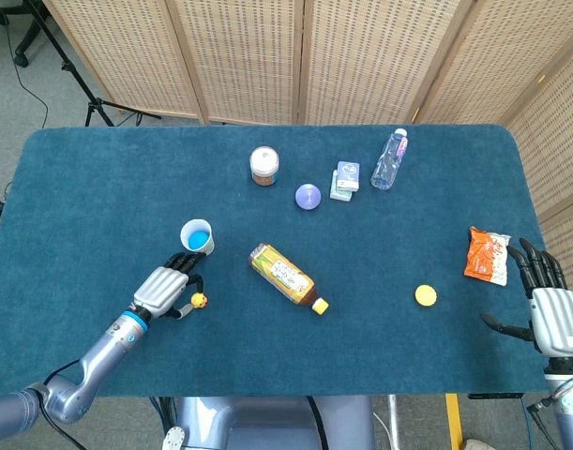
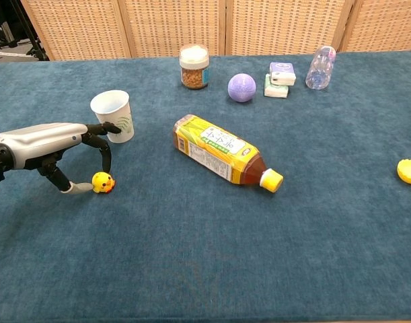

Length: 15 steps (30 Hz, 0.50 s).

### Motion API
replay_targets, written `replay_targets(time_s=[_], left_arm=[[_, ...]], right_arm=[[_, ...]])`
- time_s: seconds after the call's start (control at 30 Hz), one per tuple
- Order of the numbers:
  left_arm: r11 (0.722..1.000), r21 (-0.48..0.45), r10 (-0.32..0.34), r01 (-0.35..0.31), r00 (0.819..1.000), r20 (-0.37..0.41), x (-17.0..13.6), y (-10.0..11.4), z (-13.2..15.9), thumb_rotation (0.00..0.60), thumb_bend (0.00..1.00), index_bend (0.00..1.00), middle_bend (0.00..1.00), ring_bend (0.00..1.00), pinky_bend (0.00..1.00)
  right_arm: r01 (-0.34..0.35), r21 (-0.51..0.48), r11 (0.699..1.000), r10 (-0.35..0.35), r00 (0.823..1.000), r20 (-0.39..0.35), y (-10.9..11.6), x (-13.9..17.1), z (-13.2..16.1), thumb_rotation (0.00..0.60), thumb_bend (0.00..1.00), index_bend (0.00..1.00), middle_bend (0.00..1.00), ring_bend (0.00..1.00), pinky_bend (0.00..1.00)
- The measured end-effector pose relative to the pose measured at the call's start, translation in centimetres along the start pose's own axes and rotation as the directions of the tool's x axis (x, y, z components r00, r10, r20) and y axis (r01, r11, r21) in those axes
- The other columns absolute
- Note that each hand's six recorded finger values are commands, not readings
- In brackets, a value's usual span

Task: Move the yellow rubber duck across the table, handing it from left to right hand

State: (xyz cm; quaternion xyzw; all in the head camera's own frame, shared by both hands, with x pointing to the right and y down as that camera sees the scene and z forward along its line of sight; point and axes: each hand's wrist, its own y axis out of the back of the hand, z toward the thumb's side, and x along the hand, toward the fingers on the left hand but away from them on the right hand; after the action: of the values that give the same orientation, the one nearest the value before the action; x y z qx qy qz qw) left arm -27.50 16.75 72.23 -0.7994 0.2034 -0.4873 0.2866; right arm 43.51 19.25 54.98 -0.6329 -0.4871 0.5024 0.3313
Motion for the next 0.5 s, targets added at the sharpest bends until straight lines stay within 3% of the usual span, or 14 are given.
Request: replay_targets(time_s=[0.5], left_arm=[[0.999, -0.026, 0.037, -0.037, 0.999, 0.023, -2.7, 1.4, -0.4, 0.600, 0.36, 0.56, 0.00, 0.00, 0.00]], right_arm=[[0.006, -0.011, 1.000, -0.006, 1.000, -0.003, 0.3, 0.1, 0.1, 0.600, 0.00, 0.04, 0.00, 0.00, 0.00]])
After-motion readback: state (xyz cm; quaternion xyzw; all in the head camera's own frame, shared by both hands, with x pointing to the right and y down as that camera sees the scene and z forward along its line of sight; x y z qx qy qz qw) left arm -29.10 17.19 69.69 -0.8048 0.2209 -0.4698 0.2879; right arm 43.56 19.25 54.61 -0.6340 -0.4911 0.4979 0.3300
